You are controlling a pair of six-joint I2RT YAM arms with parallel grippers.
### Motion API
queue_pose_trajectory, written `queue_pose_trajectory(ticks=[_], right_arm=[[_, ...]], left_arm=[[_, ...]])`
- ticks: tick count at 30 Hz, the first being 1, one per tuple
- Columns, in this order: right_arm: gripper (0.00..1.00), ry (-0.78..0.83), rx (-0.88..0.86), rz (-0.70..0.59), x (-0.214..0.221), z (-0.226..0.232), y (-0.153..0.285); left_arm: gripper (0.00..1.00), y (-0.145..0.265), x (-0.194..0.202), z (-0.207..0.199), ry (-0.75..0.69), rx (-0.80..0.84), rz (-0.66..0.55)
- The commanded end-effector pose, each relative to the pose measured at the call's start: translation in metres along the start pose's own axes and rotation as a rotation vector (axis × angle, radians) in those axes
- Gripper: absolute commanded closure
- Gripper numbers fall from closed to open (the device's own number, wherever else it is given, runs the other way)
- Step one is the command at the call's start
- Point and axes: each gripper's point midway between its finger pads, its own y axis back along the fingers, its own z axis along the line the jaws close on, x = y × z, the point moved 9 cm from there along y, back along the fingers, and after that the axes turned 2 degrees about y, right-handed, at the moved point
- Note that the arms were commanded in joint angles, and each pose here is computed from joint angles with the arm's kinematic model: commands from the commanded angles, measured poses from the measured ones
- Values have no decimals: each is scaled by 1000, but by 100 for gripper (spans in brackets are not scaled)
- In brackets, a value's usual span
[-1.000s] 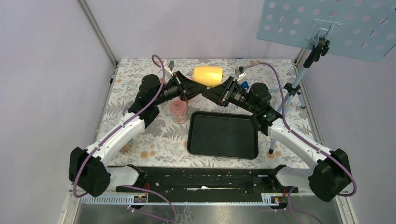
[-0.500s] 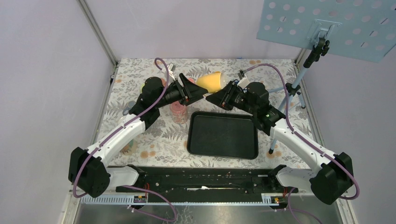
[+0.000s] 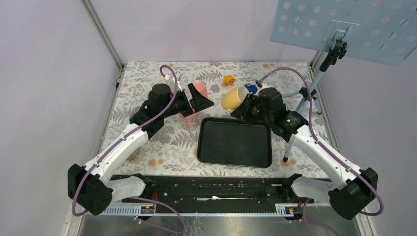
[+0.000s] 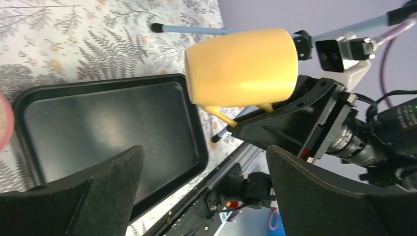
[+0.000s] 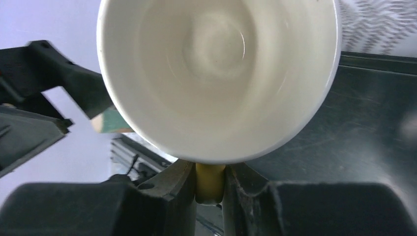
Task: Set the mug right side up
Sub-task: Turn over the cup at the center of the board, then place the cup on the tray.
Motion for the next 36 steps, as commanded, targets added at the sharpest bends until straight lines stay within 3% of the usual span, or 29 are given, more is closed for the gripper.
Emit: queue_pose_trajectory(ticks=[1,10,18,28,36], right_arm=[[100,129,86,-95,-15,3,27],[100,181,376,-109,11,-53,27],[100,203,524,-171,26,-83,23],[100,260,516,-325,19,-80,17],[100,314,456,-418,18,-71,2]], left_arm=[[1,12,-9,-9,-115,-31,-58],[1,8,-12,-8,-145,-44,-48],[1,3,-12,-3,-147,-56,-37],[1,-6,6,9,-72,1,68],[2,-28,50,29,-7,35,208]])
